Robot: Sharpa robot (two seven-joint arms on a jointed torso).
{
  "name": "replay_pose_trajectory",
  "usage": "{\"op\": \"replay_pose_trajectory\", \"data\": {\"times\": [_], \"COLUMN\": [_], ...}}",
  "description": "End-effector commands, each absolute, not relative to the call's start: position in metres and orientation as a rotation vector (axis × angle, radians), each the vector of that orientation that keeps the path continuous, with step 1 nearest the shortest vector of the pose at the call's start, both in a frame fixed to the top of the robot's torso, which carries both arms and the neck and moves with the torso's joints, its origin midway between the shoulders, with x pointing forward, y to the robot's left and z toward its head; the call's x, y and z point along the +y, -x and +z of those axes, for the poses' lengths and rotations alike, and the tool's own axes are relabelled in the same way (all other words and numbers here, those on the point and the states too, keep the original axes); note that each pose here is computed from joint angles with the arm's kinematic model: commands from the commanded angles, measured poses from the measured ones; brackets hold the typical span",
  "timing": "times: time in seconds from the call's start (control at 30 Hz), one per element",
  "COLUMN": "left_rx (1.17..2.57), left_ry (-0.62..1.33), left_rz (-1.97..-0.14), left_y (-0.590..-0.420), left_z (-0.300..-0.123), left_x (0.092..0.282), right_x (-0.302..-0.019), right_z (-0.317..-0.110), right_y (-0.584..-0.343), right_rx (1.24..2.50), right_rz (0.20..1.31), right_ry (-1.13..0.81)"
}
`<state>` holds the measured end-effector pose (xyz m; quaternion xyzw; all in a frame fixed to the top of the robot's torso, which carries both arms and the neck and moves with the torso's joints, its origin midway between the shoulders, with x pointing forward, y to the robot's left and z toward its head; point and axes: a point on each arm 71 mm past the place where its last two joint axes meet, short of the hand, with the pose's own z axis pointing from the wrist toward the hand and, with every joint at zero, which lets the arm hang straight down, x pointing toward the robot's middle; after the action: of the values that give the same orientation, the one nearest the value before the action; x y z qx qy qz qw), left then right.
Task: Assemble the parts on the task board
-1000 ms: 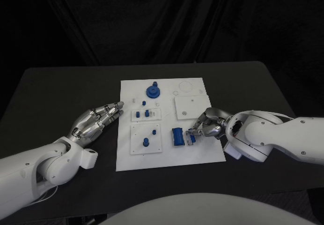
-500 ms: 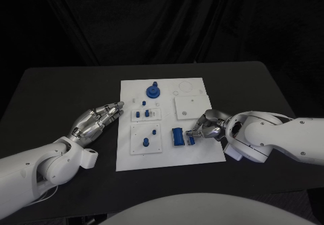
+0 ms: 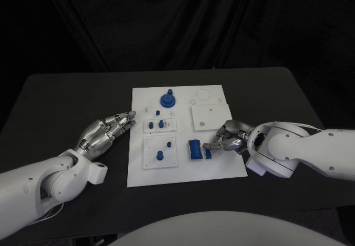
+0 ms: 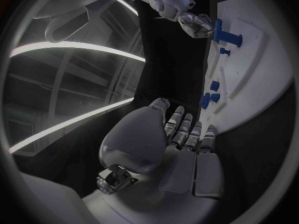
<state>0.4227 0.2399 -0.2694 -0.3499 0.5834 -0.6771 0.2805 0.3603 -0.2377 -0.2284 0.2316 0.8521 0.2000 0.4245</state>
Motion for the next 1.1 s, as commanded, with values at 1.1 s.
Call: {"op": "replay_pose_trajectory", "data": {"times": [1.1], "left_rx": [1.55], "left_ry": [0.931], "left_rz": [-1.834], "left_y": [-0.421], "left_z": [-0.269], "left_x": [0.242], "right_x": [-0.256], "right_z": [-0.238], "right_y": [-0.336], "right_rx": [2.206], "right_rz": [0.467], "right_ry": [-0.487]}}
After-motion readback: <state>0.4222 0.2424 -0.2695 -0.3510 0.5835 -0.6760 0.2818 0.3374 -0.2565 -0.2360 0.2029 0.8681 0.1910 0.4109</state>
